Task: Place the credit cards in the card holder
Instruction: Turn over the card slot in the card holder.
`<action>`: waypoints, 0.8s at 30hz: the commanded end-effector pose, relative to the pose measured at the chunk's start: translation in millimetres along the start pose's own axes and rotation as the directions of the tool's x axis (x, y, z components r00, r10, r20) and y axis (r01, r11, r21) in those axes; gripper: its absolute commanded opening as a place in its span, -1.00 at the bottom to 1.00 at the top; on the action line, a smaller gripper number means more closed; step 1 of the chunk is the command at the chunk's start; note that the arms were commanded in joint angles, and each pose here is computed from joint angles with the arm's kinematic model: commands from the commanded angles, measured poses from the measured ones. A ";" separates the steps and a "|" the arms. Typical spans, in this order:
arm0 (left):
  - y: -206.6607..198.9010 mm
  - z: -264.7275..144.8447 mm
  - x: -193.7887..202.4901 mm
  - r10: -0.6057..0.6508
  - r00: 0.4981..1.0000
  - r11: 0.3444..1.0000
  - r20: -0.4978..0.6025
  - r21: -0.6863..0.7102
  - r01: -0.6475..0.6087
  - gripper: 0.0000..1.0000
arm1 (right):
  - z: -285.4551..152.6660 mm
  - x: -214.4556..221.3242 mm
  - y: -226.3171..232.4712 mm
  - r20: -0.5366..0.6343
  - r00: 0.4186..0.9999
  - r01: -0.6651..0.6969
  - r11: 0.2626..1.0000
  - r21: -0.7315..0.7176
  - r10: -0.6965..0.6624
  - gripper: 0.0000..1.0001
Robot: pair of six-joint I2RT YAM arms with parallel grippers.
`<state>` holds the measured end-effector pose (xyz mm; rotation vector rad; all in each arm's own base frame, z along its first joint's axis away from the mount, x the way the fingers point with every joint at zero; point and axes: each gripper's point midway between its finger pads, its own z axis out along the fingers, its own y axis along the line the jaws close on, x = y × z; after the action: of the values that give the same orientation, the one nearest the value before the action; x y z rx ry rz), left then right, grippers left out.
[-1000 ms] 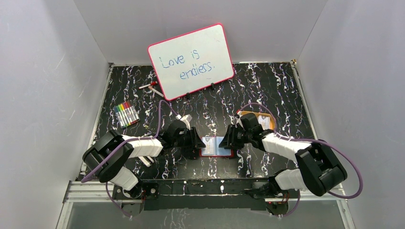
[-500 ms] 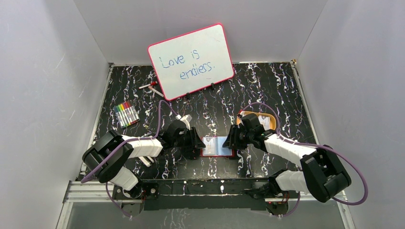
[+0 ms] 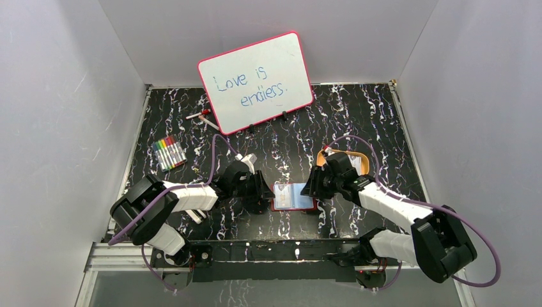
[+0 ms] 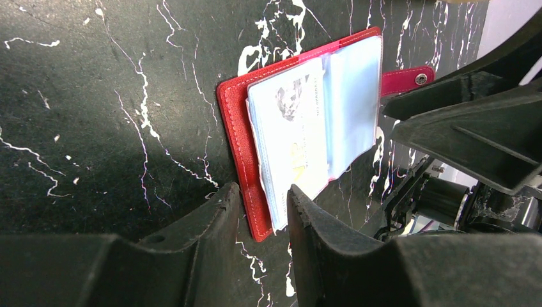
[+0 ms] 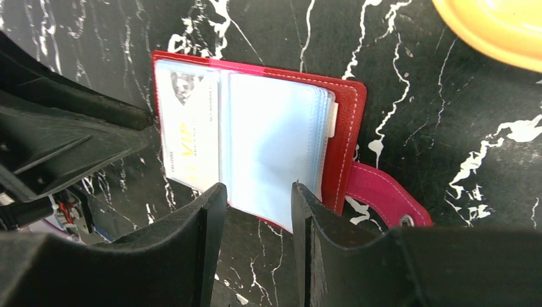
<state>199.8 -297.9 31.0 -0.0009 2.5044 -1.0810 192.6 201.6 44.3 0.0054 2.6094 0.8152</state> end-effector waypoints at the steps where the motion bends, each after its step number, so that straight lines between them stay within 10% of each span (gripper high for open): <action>1: -4.3 -3.4 -4.1 0.025 1.000 1.000 0.019 0.008 -0.025 -0.37 | -12.3 -25.9 16.4 0.096 0.995 0.025 0.999 -0.029 -0.022 0.02; 24: -5.0 -2.2 -2.6 0.022 1.000 1.000 0.010 0.015 -0.023 -0.37 | 9.0 -0.2 4.7 -0.032 0.999 0.004 1.000 -0.028 -0.005 0.01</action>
<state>199.9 -298.0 31.2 -0.0005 2.5037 -1.0819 189.1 207.0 34.7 -0.0057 2.6621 0.8394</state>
